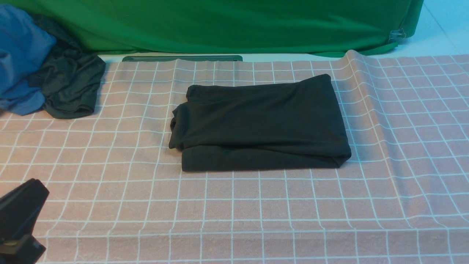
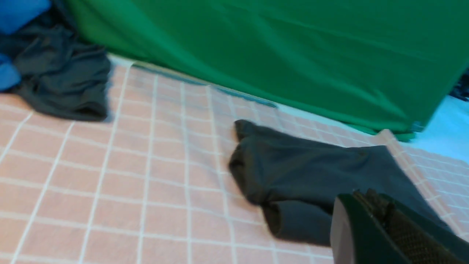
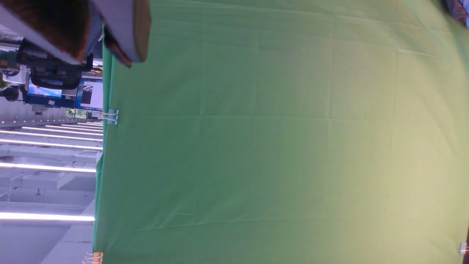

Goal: Fold a long-sleeved shirt over a pink coffee tablecloth.

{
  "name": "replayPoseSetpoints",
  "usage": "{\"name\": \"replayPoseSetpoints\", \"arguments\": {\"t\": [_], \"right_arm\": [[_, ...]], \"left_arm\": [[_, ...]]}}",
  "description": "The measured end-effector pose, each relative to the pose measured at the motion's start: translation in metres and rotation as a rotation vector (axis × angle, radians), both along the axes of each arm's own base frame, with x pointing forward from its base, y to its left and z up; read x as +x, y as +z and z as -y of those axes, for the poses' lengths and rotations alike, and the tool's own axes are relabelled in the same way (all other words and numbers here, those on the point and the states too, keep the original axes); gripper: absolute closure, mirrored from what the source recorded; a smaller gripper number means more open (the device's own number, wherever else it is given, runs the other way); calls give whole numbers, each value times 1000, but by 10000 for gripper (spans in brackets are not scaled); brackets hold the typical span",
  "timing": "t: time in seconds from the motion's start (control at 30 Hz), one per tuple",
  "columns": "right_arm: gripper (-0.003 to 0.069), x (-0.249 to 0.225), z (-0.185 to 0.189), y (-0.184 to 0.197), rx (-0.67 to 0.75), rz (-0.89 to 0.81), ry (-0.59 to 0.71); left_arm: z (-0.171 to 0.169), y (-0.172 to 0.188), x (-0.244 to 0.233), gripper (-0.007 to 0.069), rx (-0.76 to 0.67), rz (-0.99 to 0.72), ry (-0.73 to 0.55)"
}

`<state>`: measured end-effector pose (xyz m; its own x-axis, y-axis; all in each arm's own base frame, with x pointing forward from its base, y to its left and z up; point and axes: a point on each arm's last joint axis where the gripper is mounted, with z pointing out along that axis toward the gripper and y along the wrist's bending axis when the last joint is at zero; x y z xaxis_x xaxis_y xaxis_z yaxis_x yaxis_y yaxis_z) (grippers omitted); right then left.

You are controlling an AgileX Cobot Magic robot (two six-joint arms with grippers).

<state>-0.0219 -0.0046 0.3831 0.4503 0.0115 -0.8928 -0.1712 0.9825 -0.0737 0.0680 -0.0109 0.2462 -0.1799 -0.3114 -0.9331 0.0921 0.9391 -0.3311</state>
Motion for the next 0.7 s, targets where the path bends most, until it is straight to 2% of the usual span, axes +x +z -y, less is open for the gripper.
{"name": "replayPoseSetpoints", "arguments": {"t": [0.5, 0.7], "right_arm": [[425, 0, 0, 0, 0, 0, 0], [424, 0, 0, 0, 0, 0, 0]], "left_arm": [[-6, -54, 2, 611, 79, -52, 66], [-6, -49, -8, 611, 73, 63, 70]]}}
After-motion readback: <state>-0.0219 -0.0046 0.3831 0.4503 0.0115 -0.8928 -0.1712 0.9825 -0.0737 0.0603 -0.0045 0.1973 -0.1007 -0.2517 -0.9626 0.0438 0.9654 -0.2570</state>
